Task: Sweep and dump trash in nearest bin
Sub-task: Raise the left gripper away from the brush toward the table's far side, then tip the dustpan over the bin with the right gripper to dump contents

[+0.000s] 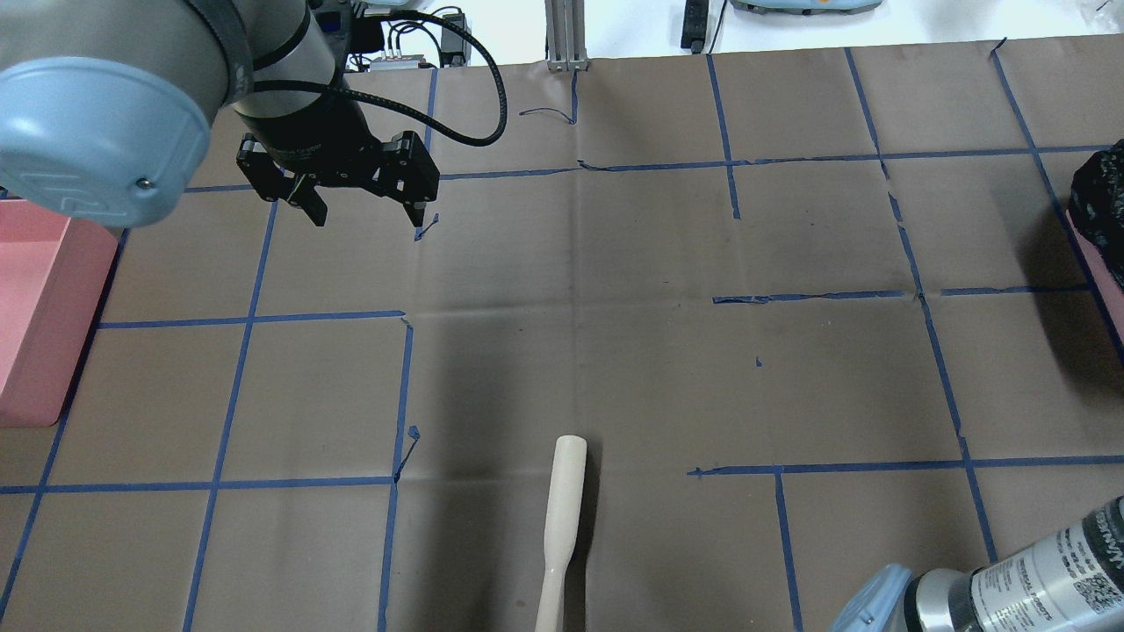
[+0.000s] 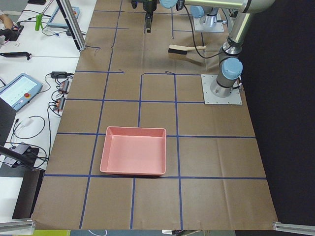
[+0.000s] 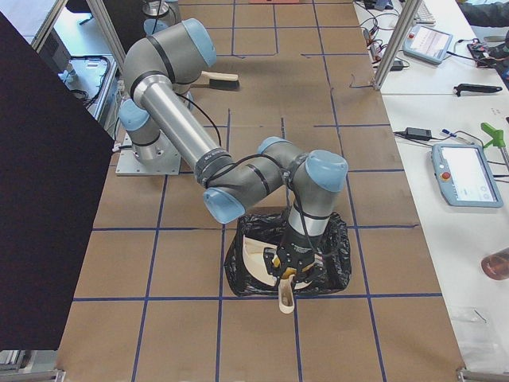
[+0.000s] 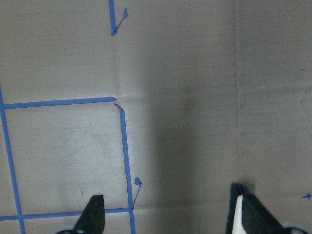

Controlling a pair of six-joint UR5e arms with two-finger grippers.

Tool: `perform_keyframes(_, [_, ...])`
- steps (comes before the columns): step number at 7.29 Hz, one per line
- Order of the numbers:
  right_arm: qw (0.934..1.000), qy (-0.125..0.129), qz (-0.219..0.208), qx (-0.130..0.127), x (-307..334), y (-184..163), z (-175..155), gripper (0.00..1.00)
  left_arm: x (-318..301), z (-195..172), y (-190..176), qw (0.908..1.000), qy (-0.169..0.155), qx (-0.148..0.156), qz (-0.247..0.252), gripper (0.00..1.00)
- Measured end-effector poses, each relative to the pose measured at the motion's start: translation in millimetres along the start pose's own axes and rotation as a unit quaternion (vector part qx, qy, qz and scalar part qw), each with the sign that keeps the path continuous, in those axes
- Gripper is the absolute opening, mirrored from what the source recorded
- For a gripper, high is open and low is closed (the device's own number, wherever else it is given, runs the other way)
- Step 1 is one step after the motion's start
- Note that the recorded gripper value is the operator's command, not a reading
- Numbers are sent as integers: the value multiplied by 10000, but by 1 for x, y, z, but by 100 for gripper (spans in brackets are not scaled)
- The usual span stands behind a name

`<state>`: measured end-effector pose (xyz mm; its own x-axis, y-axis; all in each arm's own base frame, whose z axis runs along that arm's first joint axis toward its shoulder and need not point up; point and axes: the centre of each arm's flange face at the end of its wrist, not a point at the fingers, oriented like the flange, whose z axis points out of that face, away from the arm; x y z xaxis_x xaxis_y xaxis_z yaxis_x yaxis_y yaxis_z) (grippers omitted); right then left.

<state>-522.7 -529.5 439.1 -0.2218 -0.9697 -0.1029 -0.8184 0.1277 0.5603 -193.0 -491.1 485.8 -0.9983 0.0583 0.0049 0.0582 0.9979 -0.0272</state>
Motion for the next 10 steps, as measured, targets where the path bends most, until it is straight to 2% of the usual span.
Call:
perform_keyframes(3, [9986,-292,82,-432,6,-11,-13,4,0,0,0,10000,42,-4,-53,100])
perform_keyframes(6, [9964,-514,148,-664,8,-23,-15,4,-3,1,-2,9999,55,-4,-91,100])
perform_keyframes(10, [9942,-538,149,-917,15,-48,-25,4,-3,3,-1,9999,53,-23,-96,99])
